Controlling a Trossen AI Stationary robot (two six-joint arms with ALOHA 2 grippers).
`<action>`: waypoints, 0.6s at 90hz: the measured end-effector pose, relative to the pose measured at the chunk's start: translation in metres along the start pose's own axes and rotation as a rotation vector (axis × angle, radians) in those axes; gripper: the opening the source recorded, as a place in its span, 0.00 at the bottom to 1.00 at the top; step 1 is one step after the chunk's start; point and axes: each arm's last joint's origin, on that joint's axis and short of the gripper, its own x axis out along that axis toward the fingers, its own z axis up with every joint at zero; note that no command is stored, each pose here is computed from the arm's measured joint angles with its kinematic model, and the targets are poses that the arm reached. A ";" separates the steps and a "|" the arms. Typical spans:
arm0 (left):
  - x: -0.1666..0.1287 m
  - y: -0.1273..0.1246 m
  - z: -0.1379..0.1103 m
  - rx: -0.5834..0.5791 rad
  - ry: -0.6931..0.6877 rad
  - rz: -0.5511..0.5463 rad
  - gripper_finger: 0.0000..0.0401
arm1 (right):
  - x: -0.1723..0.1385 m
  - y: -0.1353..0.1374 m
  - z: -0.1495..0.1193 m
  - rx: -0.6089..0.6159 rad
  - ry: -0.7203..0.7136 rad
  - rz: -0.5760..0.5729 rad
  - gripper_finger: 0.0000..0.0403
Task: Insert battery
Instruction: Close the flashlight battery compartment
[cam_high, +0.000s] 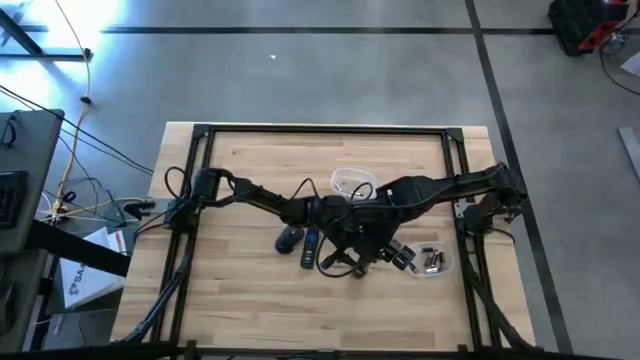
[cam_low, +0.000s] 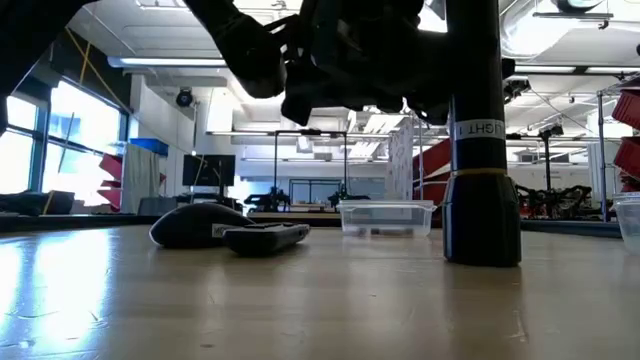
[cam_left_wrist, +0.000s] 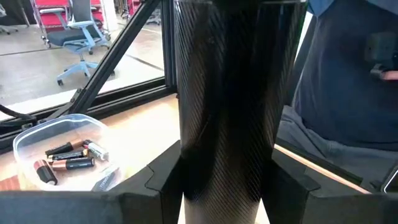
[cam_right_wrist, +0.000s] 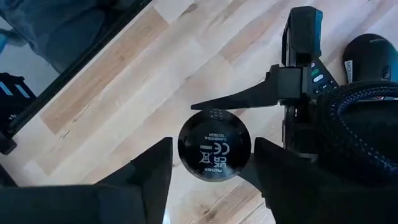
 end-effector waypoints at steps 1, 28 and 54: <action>0.000 0.000 0.000 0.000 0.000 0.000 0.37 | 0.000 0.000 0.000 -0.002 0.000 0.000 0.51; 0.000 0.000 0.000 0.006 0.000 -0.002 0.37 | -0.005 0.002 0.000 -0.037 -0.015 -0.017 0.52; 0.000 0.000 0.000 0.007 0.000 -0.002 0.37 | -0.005 0.001 0.001 -0.063 -0.023 -0.023 0.49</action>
